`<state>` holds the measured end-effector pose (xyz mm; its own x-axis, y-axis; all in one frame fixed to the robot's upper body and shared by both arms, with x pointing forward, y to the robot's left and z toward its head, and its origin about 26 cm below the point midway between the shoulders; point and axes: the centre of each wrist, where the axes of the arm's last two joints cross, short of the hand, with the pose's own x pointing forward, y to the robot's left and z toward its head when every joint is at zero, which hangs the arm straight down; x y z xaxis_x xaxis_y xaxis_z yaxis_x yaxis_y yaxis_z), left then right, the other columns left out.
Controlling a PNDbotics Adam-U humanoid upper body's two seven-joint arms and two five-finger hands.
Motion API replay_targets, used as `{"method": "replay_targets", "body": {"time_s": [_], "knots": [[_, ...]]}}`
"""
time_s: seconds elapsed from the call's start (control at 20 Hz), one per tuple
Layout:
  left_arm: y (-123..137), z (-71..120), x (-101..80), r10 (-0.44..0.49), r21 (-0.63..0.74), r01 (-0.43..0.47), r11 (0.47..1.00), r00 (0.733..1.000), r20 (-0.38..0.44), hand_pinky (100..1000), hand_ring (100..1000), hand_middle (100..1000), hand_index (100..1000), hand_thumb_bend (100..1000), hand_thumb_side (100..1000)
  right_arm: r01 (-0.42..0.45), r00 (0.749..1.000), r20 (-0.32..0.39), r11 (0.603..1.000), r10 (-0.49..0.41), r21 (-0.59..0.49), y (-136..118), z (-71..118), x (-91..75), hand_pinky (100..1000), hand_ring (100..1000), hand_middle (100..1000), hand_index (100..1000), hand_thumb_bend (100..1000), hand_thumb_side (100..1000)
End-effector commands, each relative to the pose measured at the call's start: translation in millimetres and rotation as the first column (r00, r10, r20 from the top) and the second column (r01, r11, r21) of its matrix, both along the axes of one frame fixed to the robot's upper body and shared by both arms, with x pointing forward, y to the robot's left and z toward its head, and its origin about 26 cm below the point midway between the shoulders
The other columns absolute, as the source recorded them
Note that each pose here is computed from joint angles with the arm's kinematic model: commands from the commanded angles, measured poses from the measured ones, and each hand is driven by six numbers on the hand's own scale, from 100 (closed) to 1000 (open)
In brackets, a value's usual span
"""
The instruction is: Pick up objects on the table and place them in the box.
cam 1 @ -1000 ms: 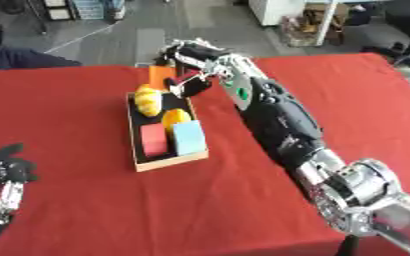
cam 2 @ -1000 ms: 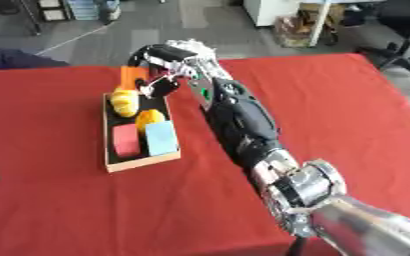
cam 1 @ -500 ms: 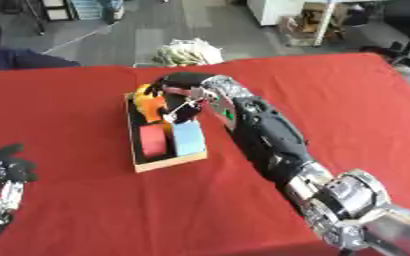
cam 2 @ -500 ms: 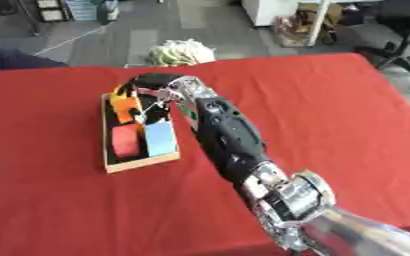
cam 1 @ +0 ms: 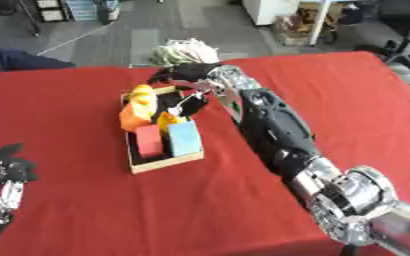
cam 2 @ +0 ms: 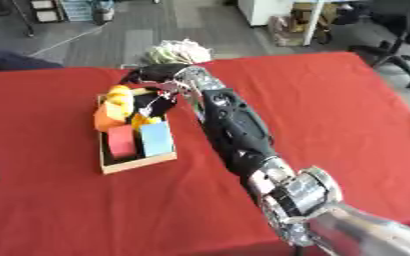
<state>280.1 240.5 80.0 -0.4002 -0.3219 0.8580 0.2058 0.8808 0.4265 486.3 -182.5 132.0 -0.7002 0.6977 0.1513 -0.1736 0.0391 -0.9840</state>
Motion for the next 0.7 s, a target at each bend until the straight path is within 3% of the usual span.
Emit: {"method": "replay_targets", "body": {"time_s": [0.05, 0.1, 0.25, 0.4, 0.5, 0.7], "knots": [[6, 5.8, 2.4, 0.034, 0.003, -0.034, 0.999, 0.999, 0.028, 759, 579, 578, 845, 100, 598, -0.003, 0.994, 0.103, 0.946, -0.032, 0.324, -38, 26.9, -9.6, 726, 762, 806, 949, 100, 154], [8, 5.8, 2.7, 0.048, 0.002, -0.048, 0.999, 0.998, 0.030, 759, 580, 579, 844, 100, 597, 0.006, 0.993, 0.100, 0.897, -0.056, 0.442, -51, 23.1, -18.6, 685, 723, 761, 924, 100, 347], [14, 6.2, 3.2, 0.093, -0.002, -0.093, 0.996, 0.995, 0.040, 758, 581, 580, 843, 100, 593, 0.064, 0.994, 0.018, 0.714, -0.107, 0.697, -87, 4.4, -51.9, 642, 667, 707, 893, 100, 424], [20, 6.0, 2.9, 0.140, -0.008, -0.139, 0.990, 0.989, 0.048, 756, 580, 580, 839, 100, 595, 0.154, 0.988, -0.124, 0.545, -0.092, 0.824, -113, -18.3, -89.3, 614, 626, 661, 857, 100, 467], [22, 4.7, 3.0, 0.163, -0.017, -0.162, 0.987, 0.986, 0.048, 755, 580, 579, 837, 100, 598, 0.216, 0.975, -0.218, 0.471, -0.051, 0.856, -122, -33.8, -112.6, 613, 626, 660, 853, 100, 475], [20, 1.8, 4.3, 0.176, -0.037, -0.174, 0.984, 0.984, 0.043, 755, 584, 582, 835, 100, 608, 0.303, 0.944, -0.329, 0.374, 0.006, 0.877, -127, -58.8, -147.3, 610, 623, 653, 844, 100, 517]]}}
